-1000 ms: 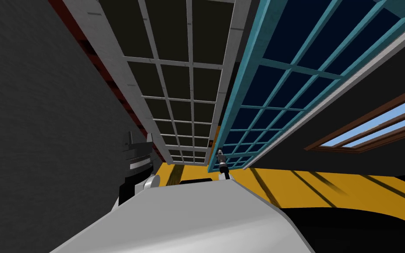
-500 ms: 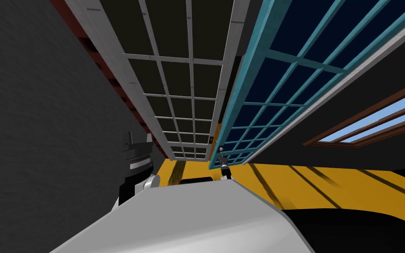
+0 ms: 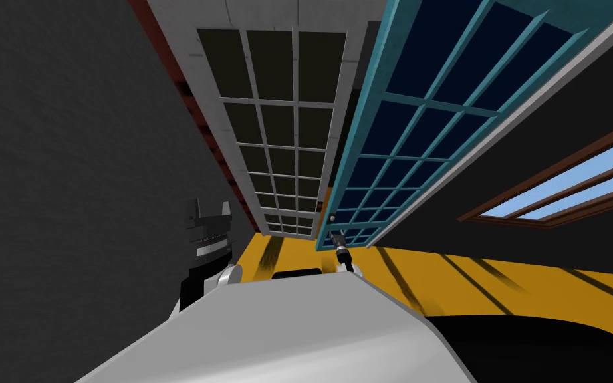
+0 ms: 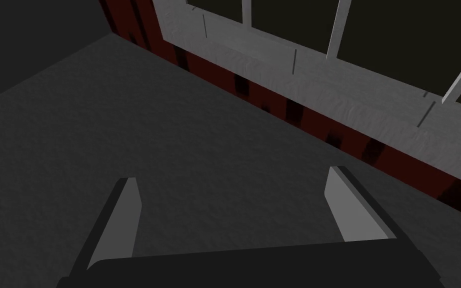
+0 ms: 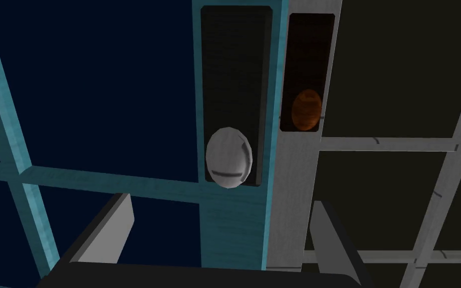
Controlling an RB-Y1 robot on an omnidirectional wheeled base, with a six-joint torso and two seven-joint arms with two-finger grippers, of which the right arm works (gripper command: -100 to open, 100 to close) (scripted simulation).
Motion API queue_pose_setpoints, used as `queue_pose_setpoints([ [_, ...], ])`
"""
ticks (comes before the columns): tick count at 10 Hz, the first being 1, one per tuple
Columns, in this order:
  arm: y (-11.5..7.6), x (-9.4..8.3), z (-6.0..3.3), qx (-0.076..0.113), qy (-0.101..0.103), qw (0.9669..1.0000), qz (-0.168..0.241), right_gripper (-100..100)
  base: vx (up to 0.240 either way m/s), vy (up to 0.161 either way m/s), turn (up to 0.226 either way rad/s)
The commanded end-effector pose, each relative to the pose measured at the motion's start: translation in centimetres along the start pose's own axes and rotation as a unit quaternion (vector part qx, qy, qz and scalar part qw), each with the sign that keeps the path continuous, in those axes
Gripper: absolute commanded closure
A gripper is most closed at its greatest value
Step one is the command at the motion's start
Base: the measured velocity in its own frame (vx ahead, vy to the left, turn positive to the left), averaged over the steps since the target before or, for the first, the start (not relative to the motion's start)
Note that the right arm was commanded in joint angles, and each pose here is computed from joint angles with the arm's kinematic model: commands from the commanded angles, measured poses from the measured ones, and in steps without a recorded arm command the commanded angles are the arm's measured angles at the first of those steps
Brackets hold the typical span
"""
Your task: Pull the door open
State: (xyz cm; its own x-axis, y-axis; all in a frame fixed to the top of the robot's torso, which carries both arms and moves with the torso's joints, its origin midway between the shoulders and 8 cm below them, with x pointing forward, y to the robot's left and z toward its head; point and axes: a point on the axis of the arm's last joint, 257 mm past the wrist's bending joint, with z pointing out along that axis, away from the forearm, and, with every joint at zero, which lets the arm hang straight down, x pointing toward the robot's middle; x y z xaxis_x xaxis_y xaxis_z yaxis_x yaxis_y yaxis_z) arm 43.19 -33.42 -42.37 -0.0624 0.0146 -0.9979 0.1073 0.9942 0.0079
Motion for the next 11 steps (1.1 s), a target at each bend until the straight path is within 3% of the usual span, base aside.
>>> queue_pose_setpoints([
  [1,0.6,-1.4,0.99,-0.019,-0.016,0.9997,-0.003,-100,-0.247,-0.103,0.141],
  [2,1.0,-2.1,1.47,-0.03,-0.025,0.9992,-0.005,-100,-0.221,-0.103,0.142],
  [4,1.1,-2.0,1.41,-0.027,-0.022,0.9994,-0.004,-100,-0.089,-0.055,0.013],
  [5,-1.8,-1.3,0.14,-0.01,-0.015,0.9998,-0.003,-100,0.062,0.033,0.125],
  [6,-3.0,-1.1,-0.33,-0.003,-0.013,0.9999,-0.002,-100,0.155,0.041,0.141],
  [8,-3.0,-1.1,-0.33,-0.003,-0.013,0.9999,-0.002,-100,0.099,0.013,0.003],
  [9,-4.9,-1.1,-0.92,0.008,-0.013,0.9999,-0.001,-100,0.139,0.038,0.125],
  [11,-6.0,-1.4,-1.01,0.014,-0.017,0.9998,-0.001,-100,0.193,0.003,0.108],
])
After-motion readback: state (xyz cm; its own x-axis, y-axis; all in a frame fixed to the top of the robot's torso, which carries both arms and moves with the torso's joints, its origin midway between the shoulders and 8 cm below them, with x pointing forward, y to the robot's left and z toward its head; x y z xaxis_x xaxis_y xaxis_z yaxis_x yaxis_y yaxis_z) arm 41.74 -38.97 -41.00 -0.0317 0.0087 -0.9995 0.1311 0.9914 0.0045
